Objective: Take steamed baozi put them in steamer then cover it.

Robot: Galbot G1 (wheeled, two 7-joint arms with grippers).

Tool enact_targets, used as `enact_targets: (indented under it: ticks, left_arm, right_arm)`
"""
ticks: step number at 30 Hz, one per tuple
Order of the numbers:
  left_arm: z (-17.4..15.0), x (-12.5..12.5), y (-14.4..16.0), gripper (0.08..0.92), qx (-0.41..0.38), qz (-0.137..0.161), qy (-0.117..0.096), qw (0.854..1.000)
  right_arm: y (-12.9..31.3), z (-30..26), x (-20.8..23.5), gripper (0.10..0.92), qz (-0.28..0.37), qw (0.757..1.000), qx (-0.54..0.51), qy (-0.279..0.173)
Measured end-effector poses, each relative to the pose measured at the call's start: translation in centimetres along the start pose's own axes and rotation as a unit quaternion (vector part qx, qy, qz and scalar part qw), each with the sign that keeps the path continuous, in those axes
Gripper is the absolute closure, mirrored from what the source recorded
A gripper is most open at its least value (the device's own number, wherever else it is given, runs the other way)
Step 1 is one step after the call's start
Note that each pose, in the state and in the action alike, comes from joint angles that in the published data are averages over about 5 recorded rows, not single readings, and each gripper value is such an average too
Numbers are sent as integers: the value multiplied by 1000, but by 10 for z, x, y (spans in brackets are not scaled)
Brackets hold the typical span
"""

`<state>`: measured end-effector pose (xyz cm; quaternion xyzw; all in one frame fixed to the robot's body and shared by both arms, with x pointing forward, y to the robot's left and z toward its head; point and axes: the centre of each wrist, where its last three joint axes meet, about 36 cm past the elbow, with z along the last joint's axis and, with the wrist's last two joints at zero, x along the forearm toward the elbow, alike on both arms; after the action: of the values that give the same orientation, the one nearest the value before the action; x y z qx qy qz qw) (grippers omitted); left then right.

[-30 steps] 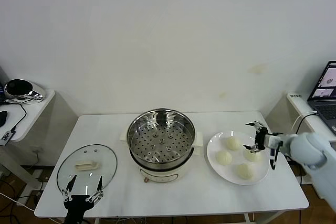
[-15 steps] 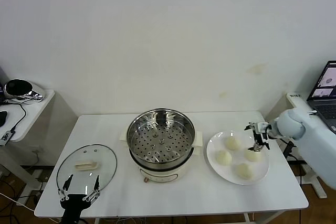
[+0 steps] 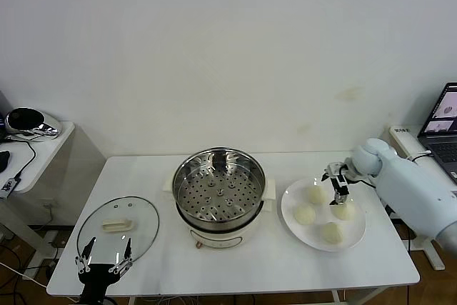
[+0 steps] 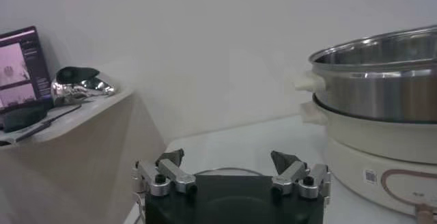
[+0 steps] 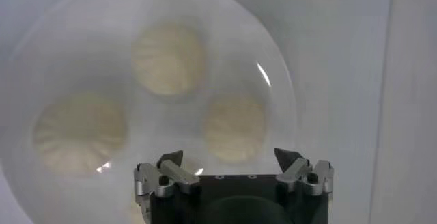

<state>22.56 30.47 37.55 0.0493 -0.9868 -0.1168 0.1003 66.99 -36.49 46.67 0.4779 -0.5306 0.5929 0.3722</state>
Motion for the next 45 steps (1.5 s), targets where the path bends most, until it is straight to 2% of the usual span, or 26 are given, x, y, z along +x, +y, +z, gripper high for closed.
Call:
enact_targets:
  ticks: [13, 24, 29, 36, 45]
  left_arm:
    - [2, 1, -1, 177, -2, -1, -3, 1000]
    - [4, 1, -1, 177, -2, -2, -4, 1000]
    - [4, 2, 0, 177, -2, -2, -4, 1000]
    - [4, 3, -1, 177, -2, 0, -2, 1000]
    - [4, 2, -3, 177, 1, 7, -3, 1000]
  right_arm:
    - [-9, -17, -24, 208, 5, 1000, 9, 0]
    - [-10, -20, -28, 370, 4, 1000, 13, 5]
    - [-10, -20, -23, 407, 2, 1000, 11, 7]
    - [-16, -23, 8, 411, 8, 1000, 13, -5]
    - [-50, -42, 100, 407, 53, 997, 50, -31]
